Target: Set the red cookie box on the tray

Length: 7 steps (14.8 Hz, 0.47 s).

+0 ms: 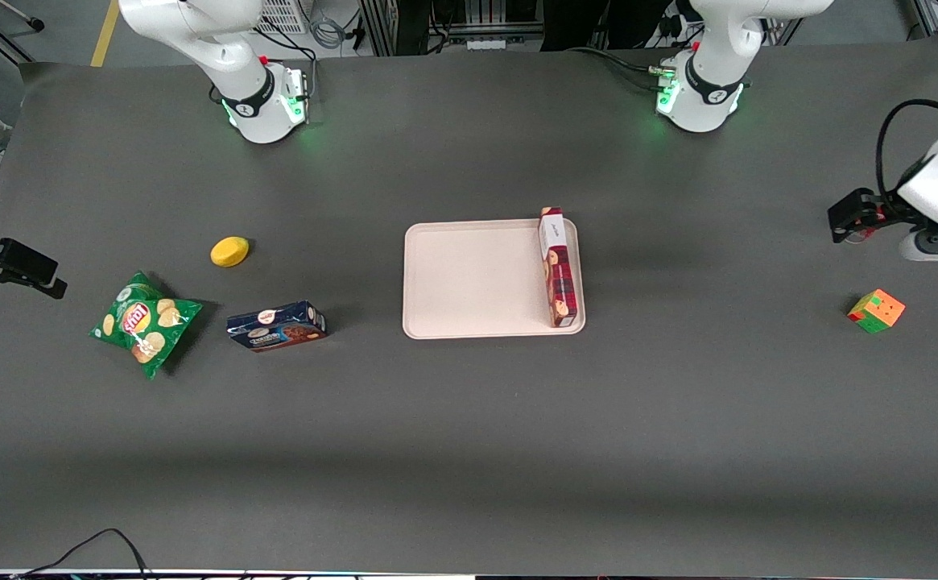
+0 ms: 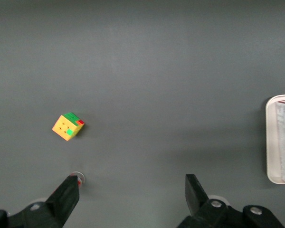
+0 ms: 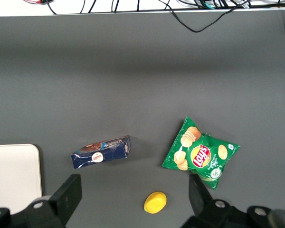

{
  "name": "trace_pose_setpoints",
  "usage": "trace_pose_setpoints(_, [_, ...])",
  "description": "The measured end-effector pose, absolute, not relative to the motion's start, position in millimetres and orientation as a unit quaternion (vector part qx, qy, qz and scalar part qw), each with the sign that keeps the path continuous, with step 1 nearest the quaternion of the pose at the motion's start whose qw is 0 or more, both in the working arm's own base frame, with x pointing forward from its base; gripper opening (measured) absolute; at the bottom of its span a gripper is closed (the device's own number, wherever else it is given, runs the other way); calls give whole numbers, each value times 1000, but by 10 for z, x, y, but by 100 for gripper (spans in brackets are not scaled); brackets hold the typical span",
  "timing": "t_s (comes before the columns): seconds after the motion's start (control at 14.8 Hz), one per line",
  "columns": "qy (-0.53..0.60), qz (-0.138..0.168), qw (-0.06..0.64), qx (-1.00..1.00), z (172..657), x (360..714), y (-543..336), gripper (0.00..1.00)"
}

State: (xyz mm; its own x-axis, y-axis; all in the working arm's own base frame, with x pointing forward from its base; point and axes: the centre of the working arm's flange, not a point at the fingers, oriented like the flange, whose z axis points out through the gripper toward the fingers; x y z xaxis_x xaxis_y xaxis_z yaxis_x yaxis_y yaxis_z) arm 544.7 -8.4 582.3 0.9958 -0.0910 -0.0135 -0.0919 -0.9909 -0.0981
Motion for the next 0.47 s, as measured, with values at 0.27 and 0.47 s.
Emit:
trace_pose_setpoints(0.27, [67,0,51,-996,5803,5465,-41,100])
trace_pose_setpoints(0.47, [79,-1,46,-996,5801,5461,-207,100])
